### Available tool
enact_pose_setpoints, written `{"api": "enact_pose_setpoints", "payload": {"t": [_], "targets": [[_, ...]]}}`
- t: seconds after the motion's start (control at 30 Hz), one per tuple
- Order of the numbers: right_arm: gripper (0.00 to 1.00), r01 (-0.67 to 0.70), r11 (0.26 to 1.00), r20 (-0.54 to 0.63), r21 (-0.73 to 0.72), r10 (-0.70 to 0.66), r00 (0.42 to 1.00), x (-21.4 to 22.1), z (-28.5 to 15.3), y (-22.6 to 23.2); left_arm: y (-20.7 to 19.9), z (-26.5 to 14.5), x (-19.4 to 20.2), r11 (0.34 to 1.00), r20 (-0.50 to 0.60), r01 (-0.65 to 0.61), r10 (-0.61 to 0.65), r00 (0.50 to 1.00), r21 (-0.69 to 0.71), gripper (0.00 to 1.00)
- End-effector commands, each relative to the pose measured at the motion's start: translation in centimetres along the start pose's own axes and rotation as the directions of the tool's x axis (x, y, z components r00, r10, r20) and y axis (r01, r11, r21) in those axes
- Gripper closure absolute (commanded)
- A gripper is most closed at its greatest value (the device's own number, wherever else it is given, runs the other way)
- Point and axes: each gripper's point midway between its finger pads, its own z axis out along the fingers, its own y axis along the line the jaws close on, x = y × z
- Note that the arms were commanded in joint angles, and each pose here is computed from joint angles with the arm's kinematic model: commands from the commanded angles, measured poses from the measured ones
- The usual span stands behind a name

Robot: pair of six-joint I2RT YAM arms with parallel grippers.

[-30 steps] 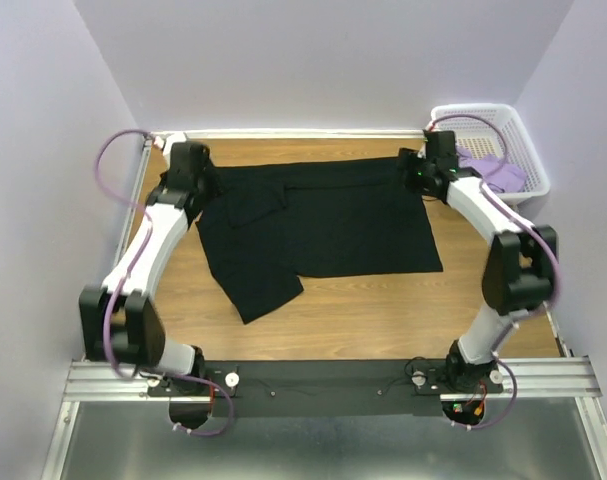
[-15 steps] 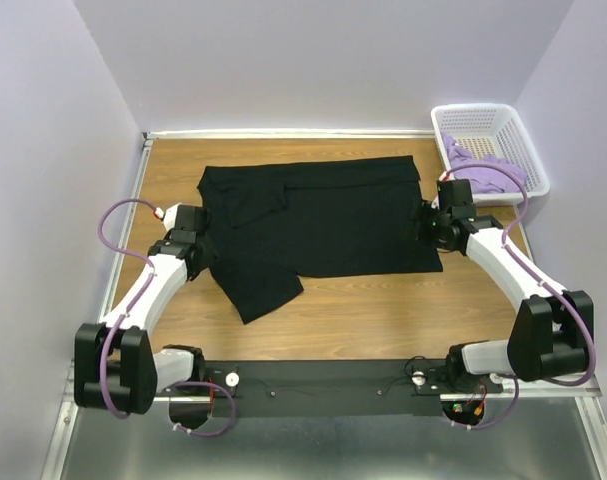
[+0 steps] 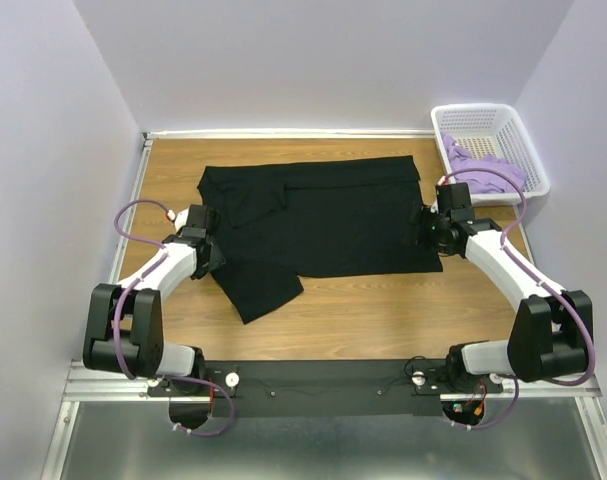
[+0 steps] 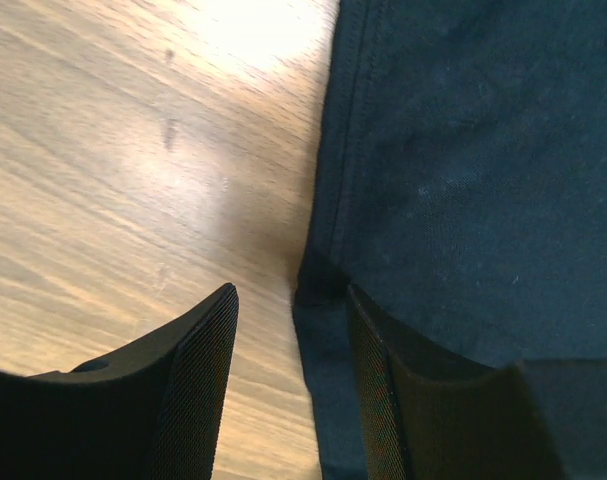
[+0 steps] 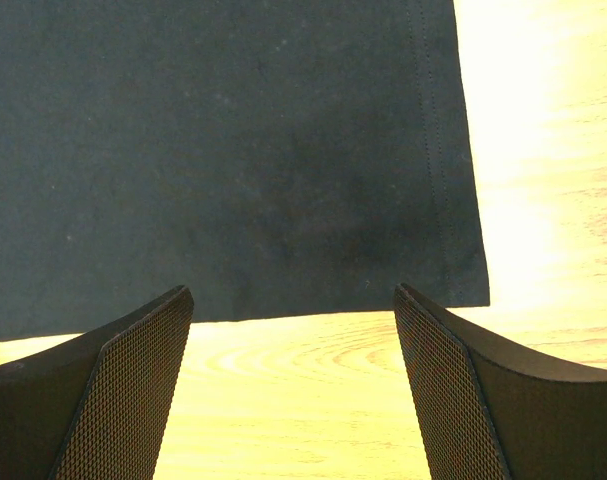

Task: Fold and stack the t-shirts
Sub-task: Fold the tshirt

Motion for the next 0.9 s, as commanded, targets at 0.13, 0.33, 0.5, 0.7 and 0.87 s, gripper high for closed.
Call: {"api": "enact_pose_setpoints", "payload": {"t": [0.13,0.33,0.5,0.7,0.87], "targets": [[0.11,-0.005,0.999,-0.004,0.042,0.005,1.000,0.5,-0.2,-1.0,0.2,1.6,1.5,1.000,-0.031,-0.020,0.019,0.999,-0.018,0.48],[0.11,-0.010,0.997,0.005,0.078,0.009,1.000,0.6,-0.4,-1.7,0.4,2.4,2.2,0.998,-0.060,-0.045,0.042,0.997,-0.045,0.65],[0.11,-0.039,0.975,-0.001,0.220,0.040,0.999,1.2,-0.8,-4.2,0.2,1.9,2.6,0.997,-0.059,-0.061,0.059,0.997,-0.039,0.88],[0.16,-0.079,0.936,-0.005,0.344,0.086,0.996,1.4,-1.2,-6.5,0.0,1.8,2.4,0.997,-0.055,-0.070,0.068,0.996,-0.028,1.00],[0.20,-0.150,0.922,-0.056,0.358,0.181,0.982,2.8,-0.3,-7.9,-0.4,1.5,2.2,0.997,-0.041,-0.075,0.075,0.996,-0.006,1.00]]}}
